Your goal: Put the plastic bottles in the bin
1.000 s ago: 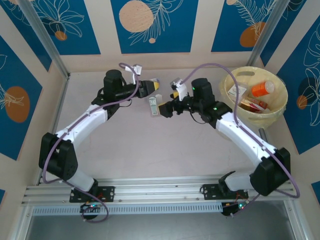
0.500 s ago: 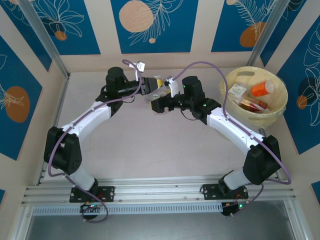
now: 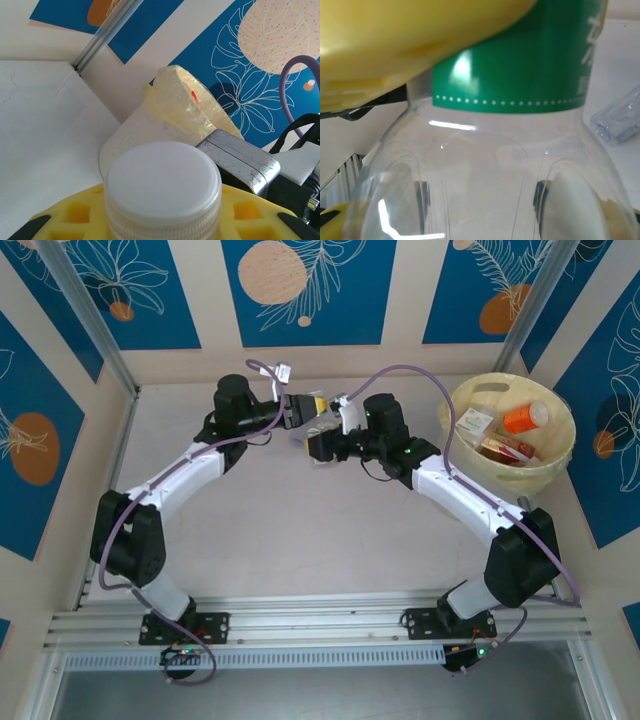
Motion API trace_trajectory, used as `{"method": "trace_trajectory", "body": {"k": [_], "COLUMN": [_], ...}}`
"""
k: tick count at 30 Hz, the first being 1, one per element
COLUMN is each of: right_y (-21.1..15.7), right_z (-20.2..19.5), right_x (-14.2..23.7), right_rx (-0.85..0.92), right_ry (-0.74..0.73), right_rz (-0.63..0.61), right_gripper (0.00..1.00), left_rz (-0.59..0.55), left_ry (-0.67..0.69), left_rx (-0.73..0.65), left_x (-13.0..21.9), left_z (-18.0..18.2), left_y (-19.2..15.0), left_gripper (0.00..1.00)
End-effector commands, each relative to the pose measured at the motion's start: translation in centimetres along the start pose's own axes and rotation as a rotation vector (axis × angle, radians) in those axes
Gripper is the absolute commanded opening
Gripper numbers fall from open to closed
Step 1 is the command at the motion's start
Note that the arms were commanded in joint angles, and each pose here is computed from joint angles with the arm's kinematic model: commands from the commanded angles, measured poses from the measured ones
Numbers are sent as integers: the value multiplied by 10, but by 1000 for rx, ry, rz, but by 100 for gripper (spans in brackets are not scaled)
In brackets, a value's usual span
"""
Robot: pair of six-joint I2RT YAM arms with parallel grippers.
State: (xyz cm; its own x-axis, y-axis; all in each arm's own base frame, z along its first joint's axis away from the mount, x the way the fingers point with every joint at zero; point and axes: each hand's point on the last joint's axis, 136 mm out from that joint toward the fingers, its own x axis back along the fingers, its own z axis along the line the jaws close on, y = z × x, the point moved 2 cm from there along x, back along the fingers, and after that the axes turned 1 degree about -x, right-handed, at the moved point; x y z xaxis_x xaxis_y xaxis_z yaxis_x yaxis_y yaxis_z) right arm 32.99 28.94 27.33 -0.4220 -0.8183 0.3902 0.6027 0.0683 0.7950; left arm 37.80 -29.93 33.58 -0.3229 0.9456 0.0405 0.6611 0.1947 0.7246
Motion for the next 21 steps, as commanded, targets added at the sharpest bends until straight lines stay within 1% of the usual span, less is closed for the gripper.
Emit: {"method": "trace_trajectory", "body": {"k": [1,2,3,4,5,6,7,8,9,12,17,20,21], "right_y": [-10,-9,-9,-8,-8,-8,-8,-9,-9,-9,-2,9,16], "right_z": [5,6,7,9,11,11,10,9,7,3,-9,-21,-27], "right_x": [3,4,4,5,5,6,7,8,10,19,47,72,85], "right_rx": [17,21,26,35,41,43,51,59,61,65,93,95,81], "right_ry": [25,29,35,47,52,50,43,34,15,-20,-132,-227,-283], "right_rz": [27,24,23,22,22,21,24,27,29,42,16,-29,-55], "right_gripper": [29,27,25,22,20,14,9,3,0,0,0,0,0], "left_rz": [-12,-12,-13,-14,-13,-12,-10,-11,-13,-51,-184,-238,-253], "left_ry": [-40,-37,-34,-34,-34,-32,-28,-25,-15,67,369,504,543], "left_rx": [0,3,3,4,9,19,25,23,17,-14,-48,-51,-49], "left_x": [-3,-3,-3,-2,-2,-2,-1,0,2,11,39,55,60], "left_z": [-11,-10,-9,-10,-10,-11,-13,-15,-17,-13,27,49,55], "left_y": [8,8,8,8,8,9,10,11,11,14,15,10,8], "left_gripper": [6,12,20,35,58,88,100,100,100,100,100,100,100]}}
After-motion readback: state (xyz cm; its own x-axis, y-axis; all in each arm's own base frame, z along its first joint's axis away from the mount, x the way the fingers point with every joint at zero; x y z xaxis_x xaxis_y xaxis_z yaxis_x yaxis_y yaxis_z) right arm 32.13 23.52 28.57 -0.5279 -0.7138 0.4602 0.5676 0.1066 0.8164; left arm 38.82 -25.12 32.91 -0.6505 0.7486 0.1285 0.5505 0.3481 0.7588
